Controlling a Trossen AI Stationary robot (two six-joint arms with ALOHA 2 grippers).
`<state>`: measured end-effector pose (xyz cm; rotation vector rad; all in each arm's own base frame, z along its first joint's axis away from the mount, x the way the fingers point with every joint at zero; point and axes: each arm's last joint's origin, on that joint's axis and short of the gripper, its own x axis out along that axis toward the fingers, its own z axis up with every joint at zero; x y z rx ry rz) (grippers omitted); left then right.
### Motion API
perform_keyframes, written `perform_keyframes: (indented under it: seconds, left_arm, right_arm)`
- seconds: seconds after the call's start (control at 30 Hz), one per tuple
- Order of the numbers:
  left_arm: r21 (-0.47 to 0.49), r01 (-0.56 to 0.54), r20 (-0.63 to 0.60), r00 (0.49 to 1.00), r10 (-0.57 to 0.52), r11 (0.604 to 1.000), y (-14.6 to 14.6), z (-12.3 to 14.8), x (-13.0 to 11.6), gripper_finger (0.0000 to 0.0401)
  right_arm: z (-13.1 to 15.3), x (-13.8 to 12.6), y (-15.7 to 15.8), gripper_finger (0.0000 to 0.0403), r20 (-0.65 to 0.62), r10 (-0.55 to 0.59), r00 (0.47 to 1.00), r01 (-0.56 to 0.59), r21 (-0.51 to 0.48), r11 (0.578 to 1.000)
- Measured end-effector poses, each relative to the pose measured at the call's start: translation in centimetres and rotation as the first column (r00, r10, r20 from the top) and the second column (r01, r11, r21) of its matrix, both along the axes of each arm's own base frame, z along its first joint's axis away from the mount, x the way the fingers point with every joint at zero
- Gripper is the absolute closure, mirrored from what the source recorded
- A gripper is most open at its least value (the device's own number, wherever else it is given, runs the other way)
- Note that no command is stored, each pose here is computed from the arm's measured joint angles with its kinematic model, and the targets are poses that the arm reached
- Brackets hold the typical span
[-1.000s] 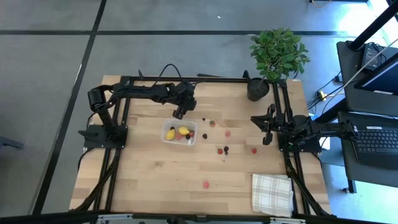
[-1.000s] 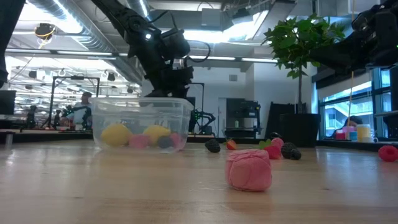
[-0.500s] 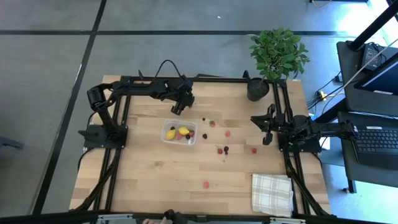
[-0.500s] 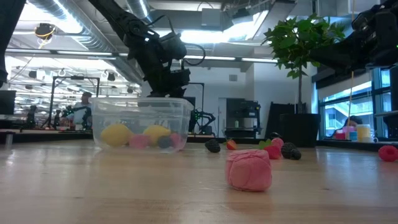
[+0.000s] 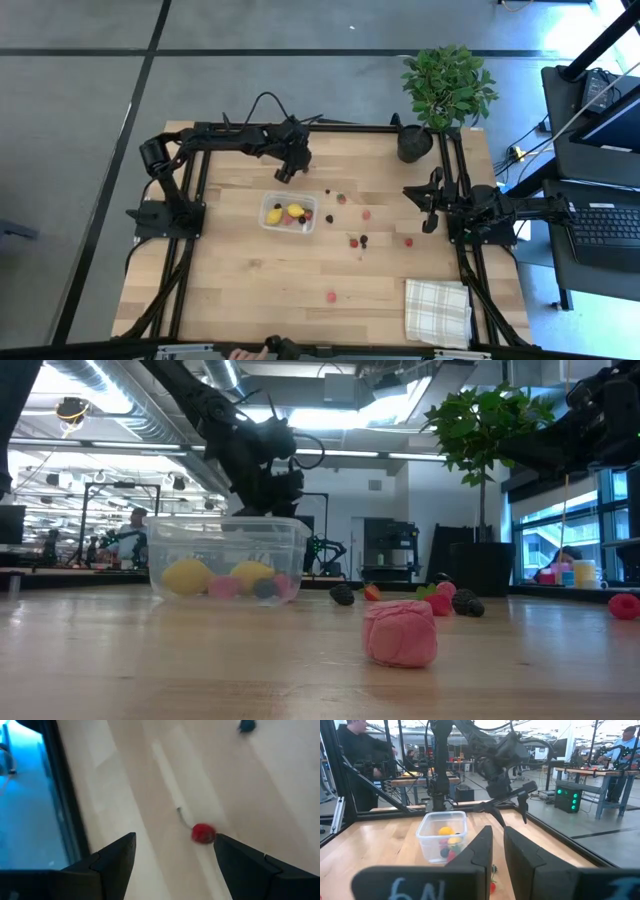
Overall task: Pick and placing Produce into tupperware
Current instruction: Put the red cherry into the transparent bin
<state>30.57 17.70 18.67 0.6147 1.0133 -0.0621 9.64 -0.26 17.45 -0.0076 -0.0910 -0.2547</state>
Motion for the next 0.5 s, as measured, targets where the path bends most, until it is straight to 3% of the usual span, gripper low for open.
perform_keyframes:
  seconds: [0.1, 0.5]
  left_arm:
    - [-0.062, 0.005, 0.011, 1.000, -0.005, 0.998, 0.1, -0.5, 0.0, 0.0139]
    - [-0.096, 0.000, -0.020, 1.000, -0.001, 0.995, 0.2, -2.0, 0.3, 0.0139]
  right_arm:
    - [0.0, 0.0, 0.0, 0.0352, -0.002, 0.000, 1.000, 0.000, -0.005, 1.000]
    - [0.0, 0.0, 0.0, 0.0352, -0.006, -0.001, 1.000, 0.001, -0.005, 1.000]
